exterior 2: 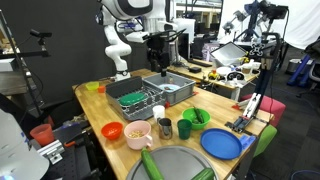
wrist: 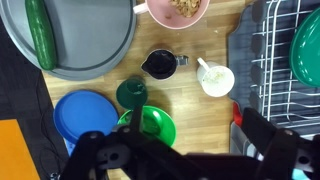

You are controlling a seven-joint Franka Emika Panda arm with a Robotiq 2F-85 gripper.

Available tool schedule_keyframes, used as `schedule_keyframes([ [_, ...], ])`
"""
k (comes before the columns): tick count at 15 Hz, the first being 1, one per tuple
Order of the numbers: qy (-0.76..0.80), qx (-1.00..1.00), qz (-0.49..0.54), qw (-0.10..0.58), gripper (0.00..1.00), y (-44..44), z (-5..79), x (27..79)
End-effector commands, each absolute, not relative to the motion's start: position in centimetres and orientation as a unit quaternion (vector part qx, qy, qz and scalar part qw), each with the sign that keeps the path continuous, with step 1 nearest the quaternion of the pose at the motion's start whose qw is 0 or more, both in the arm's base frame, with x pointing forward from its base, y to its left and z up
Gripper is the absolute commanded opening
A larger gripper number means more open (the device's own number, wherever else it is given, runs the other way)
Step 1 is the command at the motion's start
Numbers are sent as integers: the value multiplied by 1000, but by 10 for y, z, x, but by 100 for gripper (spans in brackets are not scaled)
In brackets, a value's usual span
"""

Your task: Move the light-green bowl to the left

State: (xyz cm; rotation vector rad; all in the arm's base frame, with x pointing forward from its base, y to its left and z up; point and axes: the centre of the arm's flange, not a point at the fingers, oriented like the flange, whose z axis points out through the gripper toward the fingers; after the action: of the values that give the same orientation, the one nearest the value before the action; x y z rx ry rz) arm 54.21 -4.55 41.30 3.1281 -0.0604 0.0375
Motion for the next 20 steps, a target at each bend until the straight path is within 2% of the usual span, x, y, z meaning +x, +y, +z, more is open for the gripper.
schedule_keyframes([
  [1, -32, 999, 9, -11, 100, -43, 404, 555],
  [6, -4, 999, 28, -30, 100, -42, 371, 605],
  [12, 108, 991, -60, -56, 100, -31, 293, 658],
  [13, 82, 996, -28, -36, 100, -25, 301, 633],
  [20, 84, 995, -27, -36, 100, -23, 300, 637],
])
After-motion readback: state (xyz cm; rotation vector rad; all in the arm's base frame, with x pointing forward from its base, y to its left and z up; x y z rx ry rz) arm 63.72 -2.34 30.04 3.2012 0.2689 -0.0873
